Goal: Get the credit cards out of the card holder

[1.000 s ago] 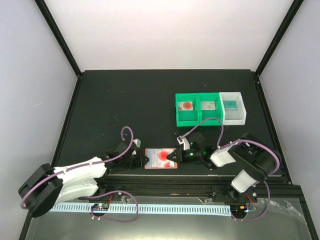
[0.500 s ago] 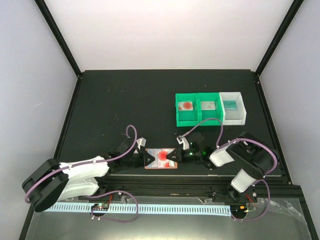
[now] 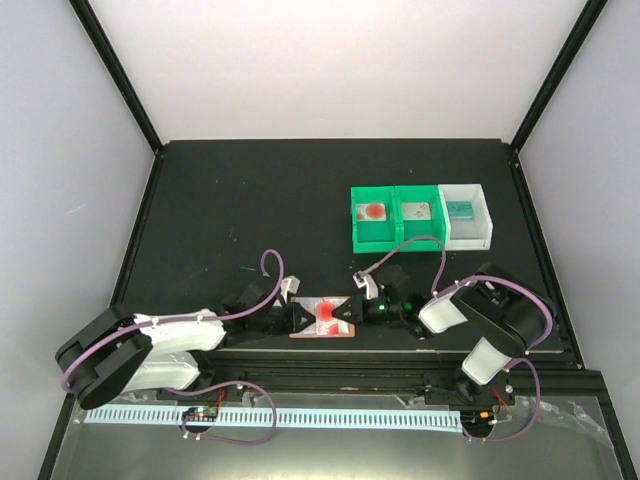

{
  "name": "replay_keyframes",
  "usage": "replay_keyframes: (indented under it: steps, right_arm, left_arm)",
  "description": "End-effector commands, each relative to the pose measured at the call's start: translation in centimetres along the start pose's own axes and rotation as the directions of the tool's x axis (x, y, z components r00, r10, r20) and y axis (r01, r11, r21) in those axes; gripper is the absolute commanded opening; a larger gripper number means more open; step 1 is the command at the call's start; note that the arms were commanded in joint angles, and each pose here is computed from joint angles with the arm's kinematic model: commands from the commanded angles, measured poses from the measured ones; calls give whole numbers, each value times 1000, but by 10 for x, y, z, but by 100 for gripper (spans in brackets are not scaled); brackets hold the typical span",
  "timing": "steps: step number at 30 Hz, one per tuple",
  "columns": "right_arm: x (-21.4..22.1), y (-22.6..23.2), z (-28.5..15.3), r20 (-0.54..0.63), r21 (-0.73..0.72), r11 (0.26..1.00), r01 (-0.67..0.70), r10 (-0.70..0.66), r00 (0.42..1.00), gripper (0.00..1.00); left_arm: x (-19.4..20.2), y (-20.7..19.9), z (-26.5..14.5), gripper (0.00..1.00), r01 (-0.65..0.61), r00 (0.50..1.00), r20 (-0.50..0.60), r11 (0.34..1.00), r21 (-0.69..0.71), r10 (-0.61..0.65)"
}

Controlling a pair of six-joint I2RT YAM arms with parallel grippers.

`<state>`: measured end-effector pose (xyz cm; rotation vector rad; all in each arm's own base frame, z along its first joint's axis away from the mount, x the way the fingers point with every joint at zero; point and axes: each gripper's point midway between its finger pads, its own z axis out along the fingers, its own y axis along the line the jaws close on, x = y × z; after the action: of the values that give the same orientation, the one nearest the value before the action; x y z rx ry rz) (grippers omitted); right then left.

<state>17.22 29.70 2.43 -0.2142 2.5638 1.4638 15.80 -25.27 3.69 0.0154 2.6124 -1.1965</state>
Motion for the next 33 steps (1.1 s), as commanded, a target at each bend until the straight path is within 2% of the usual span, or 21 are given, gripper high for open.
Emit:
replay_keyframes:
  steps: [1,8,11,20,30,33]
  right_arm:
    - [8,-23,0,-4,74,997,-34,34,999,29]
    - [8,-23,1,-5,72,997,-35,36,999,29]
    - [7,-21,1,-9,66,997,-27,27,1000,30]
    - [7,-20,1,-10,66,998,-18,19,1000,31]
    - [2,-14,-5,21,64,998,-10,9,1000,2]
    - [-1,-14,-9,40,83,997,-2,-2,999,1]
  left_arm:
    - [-16,-32,-3,7,-74,997,32,995,65,72]
    - [-13,-21,8,6,-63,998,10,997,33,63]
    - [-2,13,15,5,13,999,-40,994,-111,-17]
    - [23,50,24,3,66,990,-111,973,-222,-92]
    - [25,58,20,3,76,990,-98,964,-254,-103]
    - [24,57,17,3,86,991,-79,966,-245,-108]
